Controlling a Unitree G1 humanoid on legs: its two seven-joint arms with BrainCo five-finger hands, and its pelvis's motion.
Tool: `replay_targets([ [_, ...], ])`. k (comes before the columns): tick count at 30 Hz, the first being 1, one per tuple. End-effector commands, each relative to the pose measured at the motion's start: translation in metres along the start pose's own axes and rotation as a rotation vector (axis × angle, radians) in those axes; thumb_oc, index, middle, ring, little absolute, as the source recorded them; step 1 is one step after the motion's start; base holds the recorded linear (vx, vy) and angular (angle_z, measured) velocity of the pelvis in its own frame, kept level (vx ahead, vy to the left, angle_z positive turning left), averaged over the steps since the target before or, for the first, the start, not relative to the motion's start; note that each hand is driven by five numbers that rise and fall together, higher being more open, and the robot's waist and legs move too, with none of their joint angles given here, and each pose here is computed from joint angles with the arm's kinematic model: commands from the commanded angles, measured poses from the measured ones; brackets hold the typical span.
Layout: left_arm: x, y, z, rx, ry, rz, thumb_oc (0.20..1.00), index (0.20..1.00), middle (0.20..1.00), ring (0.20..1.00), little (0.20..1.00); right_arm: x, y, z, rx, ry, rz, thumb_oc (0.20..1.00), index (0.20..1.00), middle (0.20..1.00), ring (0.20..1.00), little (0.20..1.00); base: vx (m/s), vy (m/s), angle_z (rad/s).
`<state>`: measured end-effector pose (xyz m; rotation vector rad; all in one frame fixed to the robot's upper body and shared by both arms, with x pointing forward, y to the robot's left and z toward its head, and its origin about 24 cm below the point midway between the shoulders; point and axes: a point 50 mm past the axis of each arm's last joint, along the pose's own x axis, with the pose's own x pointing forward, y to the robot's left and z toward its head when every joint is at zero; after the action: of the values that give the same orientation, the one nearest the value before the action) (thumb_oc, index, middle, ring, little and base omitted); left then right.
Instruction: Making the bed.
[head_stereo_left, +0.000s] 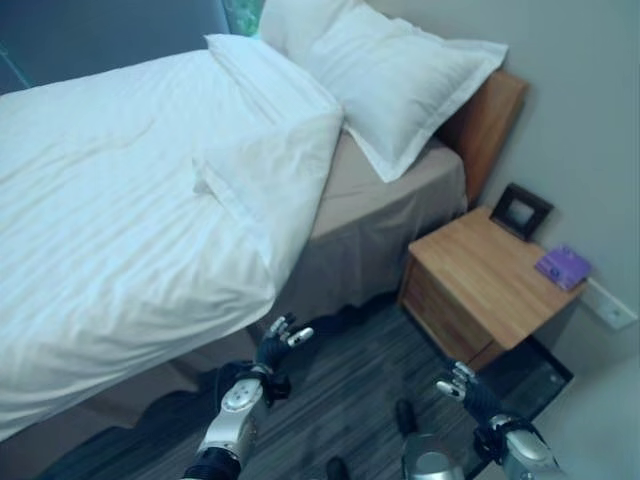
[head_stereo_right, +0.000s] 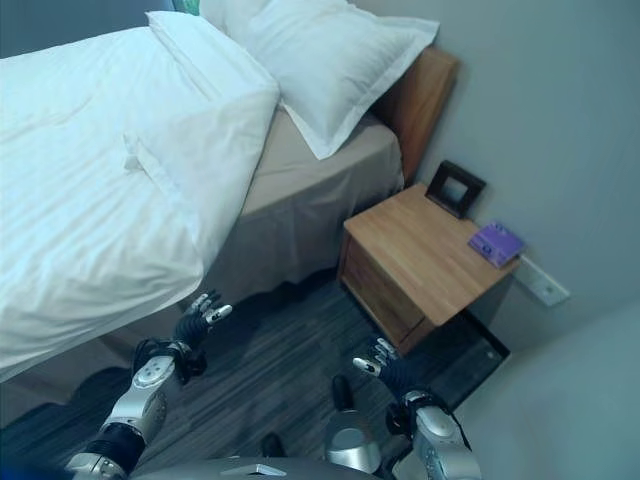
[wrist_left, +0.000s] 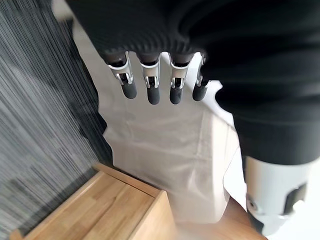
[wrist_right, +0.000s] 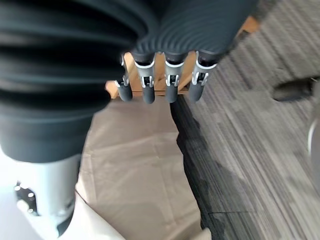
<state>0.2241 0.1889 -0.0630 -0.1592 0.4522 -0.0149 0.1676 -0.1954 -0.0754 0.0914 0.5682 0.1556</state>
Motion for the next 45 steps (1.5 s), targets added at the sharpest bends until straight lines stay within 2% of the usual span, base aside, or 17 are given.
replay_targets([
  [1,0.007,-0.008,0.028,0.034,-0.125,-0.048,1.000,1.000,1.000,1.000,1.000,0.008,-0.004,0.029,-0.072,-0.105,0.024,1.000,1.000,1.000,1.000,1.000,0.10,-0.092,0.01],
  [5,0.011,-0.014,0.043,0.003,-0.184,-0.062,1.000,1.000,1.000,1.000,1.000,0.008,-0.014,0.037,-0.088,-0.123,-0.003,1.000,1.000,1.000,1.000,1.000,0.19,-0.244,0.21],
  [16,0.013,-0.001,0.083,0.013,-0.342,0.017,1.000,1.000,1.000,1.000,1.000,-0.003,-0.035,0.040,-0.118,-0.140,-0.085,1.000,1.000,1.000,1.000,1.000,0.03,-0.030,0.34],
  [21,0.002,0.043,0.109,-0.019,-0.452,0.223,1.000,1.000,1.000,1.000,1.000,-0.004,-0.034,0.040,-0.080,-0.160,-0.096,1.000,1.000,1.000,1.000,1.000,0.03,0.144,-0.07],
  [25,-0.003,0.063,0.119,-0.116,-0.511,0.334,1.000,1.000,1.000,1.000,1.000,-0.002,-0.022,0.037,-0.078,-0.150,-0.046,1.000,1.000,1.000,1.000,1.000,-0.01,0.104,-0.13],
  [30,-0.006,0.071,0.103,-0.071,-0.443,0.374,1.000,1.000,1.000,1.000,1.000,0.002,-0.016,0.040,-0.104,-0.154,-0.014,1.000,1.000,1.000,1.000,1.000,-0.02,0.072,-0.04],
  [31,-0.016,0.066,0.055,-0.144,-0.269,0.253,1.000,1.000,1.000,1.000,1.000,0.006,-0.046,0.083,0.053,-0.323,-0.139,1.000,1.000,1.000,1.000,1.000,-0.02,-0.073,-0.09],
  [33,-0.015,0.064,0.053,-0.176,-0.263,0.251,1.000,1.000,1.000,1.000,1.000,0.007,-0.047,0.086,0.027,-0.325,-0.134,1.000,1.000,1.000,1.000,1.000,-0.05,-0.232,-0.08],
  [34,-0.012,0.051,0.045,-0.226,-0.241,0.206,1.000,1.000,1.000,1.000,1.000,0.006,-0.054,0.090,-0.001,-0.325,-0.163,1.000,1.000,1.000,1.000,1.000,-0.07,-0.240,0.18],
  [36,-0.012,0.051,0.045,-0.226,-0.242,0.206,1.000,1.000,1.000,1.000,1.000,0.006,-0.054,0.090,-0.001,-0.325,-0.163,1.000,1.000,1.000,1.000,1.000,-0.05,-0.143,0.44],
  [40,-0.014,0.047,0.037,-0.257,-0.219,0.204,1.000,1.000,1.000,1.000,1.000,0.008,-0.051,0.088,0.092,-0.341,-0.182,1.000,1.000,1.000,1.000,1.000,0.02,-0.076,0.46],
  [41,-0.018,0.053,0.026,-0.230,-0.179,0.259,1.000,1.000,1.000,1.000,1.000,0.007,-0.049,0.077,0.114,-0.306,-0.189,1.000,1.000,1.000,1.000,1.000,0.14,0.046,0.49],
  [45,-0.017,0.052,0.034,-0.191,-0.199,0.239,1.000,1.000,1.000,1.000,1.000,0.009,-0.041,0.081,0.121,-0.334,-0.166,1.000,1.000,1.000,1.000,1.000,0.15,0.094,0.23],
])
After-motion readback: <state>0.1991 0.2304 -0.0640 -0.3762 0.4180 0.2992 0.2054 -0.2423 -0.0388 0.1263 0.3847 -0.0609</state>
